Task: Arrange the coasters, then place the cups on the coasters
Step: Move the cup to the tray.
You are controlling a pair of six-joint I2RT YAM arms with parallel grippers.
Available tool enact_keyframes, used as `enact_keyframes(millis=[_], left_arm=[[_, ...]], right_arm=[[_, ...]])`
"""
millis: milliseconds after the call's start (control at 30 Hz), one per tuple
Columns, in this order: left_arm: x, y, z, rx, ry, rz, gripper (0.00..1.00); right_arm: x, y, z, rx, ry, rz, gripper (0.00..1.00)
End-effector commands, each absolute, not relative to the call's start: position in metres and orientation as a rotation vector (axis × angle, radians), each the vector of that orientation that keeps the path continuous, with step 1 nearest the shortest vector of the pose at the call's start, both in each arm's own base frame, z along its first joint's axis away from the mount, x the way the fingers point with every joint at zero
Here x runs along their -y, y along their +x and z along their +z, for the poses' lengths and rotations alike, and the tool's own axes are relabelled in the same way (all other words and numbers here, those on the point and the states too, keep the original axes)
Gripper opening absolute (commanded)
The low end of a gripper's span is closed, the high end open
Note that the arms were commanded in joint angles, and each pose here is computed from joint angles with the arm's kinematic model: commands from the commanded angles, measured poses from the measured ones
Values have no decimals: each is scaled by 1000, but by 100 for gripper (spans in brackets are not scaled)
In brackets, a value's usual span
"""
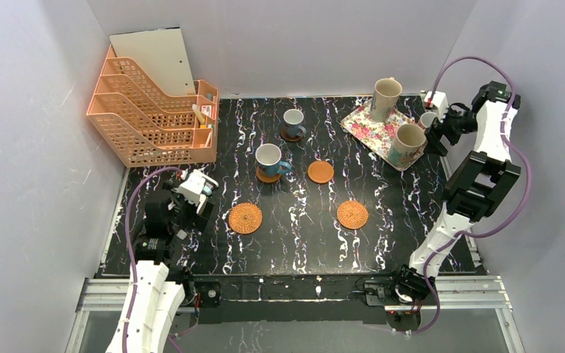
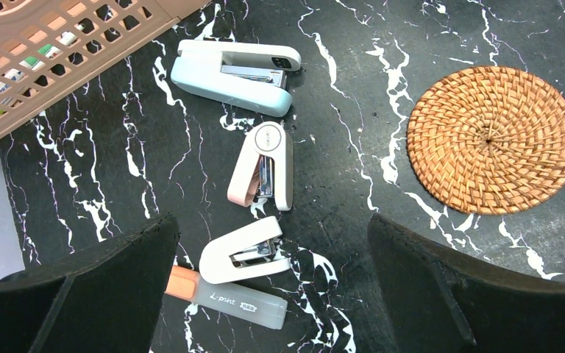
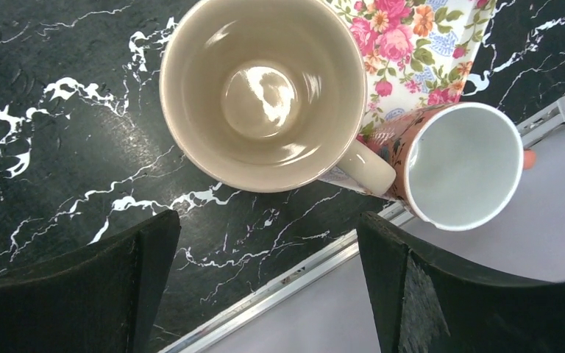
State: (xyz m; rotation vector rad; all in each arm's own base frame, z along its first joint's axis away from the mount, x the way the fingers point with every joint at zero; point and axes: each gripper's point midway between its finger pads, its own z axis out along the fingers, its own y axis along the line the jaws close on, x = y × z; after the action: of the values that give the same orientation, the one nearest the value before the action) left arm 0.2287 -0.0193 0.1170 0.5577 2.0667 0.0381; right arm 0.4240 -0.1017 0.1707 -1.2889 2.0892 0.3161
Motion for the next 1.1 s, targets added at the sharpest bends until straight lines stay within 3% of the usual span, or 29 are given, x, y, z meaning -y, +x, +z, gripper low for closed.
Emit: enact_keyframes(millis=[0, 533, 1067], left_arm=[[18, 230, 120, -2061, 547, 44, 98], [18, 230, 119, -2060, 548, 43, 98], [19, 229, 119, -2057, 557, 38, 98]], right_arm=[[107, 435, 170, -2073, -1246, 253, 98], [70, 468, 172, -2024, -1029, 186, 98], [45, 457, 170, -2051, -1042, 188, 98]])
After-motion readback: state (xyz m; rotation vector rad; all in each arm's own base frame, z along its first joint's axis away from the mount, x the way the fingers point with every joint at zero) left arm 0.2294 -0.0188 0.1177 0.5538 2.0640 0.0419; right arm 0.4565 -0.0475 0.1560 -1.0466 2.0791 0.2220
